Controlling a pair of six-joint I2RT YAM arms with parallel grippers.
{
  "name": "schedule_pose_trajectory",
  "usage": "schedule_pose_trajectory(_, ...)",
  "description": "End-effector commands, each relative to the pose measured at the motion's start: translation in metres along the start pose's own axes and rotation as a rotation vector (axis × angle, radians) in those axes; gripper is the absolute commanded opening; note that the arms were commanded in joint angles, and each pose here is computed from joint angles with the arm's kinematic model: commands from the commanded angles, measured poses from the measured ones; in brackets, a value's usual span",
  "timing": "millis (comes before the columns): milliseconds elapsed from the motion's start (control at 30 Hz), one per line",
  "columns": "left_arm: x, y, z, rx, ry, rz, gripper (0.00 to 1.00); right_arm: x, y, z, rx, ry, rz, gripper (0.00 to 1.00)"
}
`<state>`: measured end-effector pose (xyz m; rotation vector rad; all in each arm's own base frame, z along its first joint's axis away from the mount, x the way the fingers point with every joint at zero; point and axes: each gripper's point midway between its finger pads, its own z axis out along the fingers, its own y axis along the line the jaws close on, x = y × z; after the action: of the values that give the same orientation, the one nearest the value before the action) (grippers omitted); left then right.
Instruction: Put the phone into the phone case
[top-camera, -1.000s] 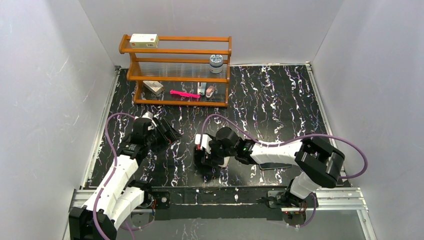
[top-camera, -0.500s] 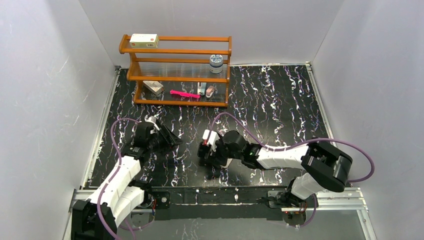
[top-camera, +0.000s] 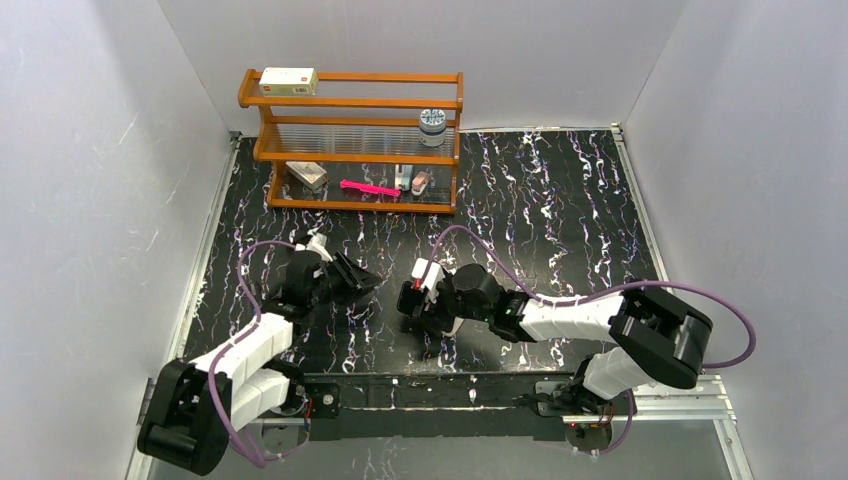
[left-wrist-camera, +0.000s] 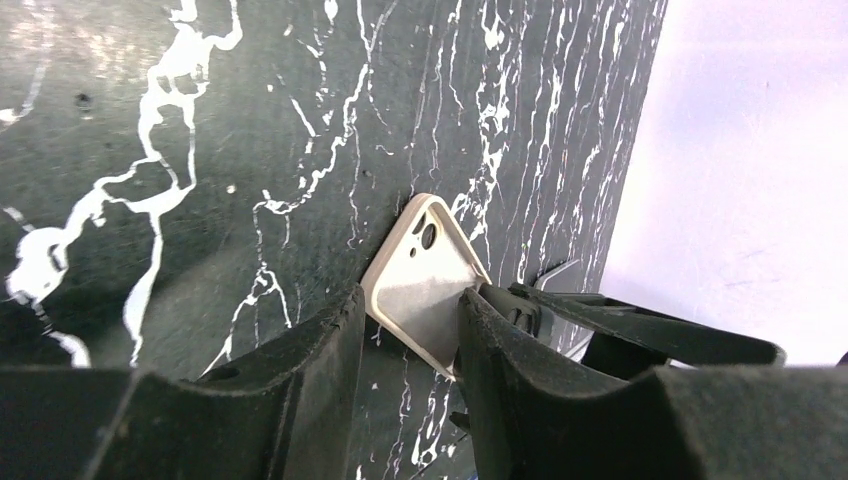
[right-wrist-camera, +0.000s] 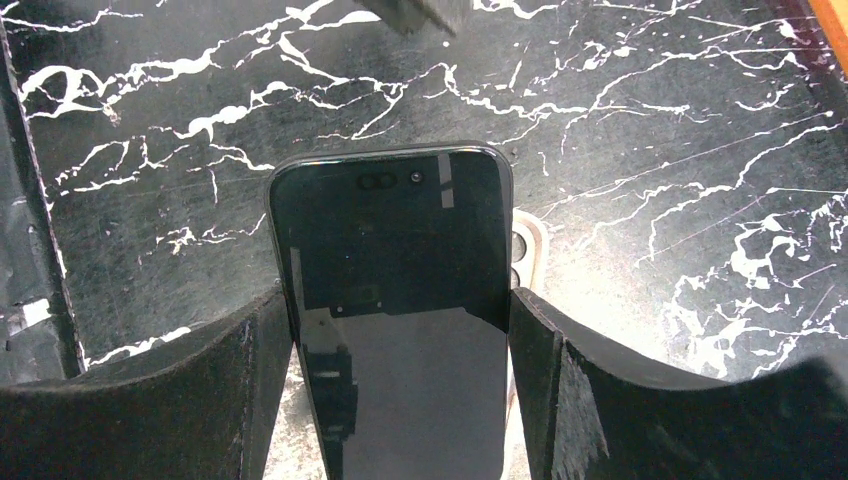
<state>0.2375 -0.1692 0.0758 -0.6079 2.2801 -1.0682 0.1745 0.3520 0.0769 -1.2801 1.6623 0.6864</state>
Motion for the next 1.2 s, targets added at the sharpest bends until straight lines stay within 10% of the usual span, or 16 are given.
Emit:
schedule_pose_trajectory(0,0.000,-0.010,0.012,0.057,-0.040,0.056,0.37,-0.041,-0.009,-0.007,0.040,-0.152,-0.008,0.44)
schedule_pose_trajectory(867,0.052,0.026,0.053,-0.144,0.063,0.258,0.35,-0.030,-0.014,-0.009,0.076,-0.134,0.036,0.43)
schedule_pose_trajectory(1167,0.055,0.040,0.053,-0.220,0.051,0.301,0.17,-0.027,-0.018,-0.008,0.100,-0.108,0.053,0.43)
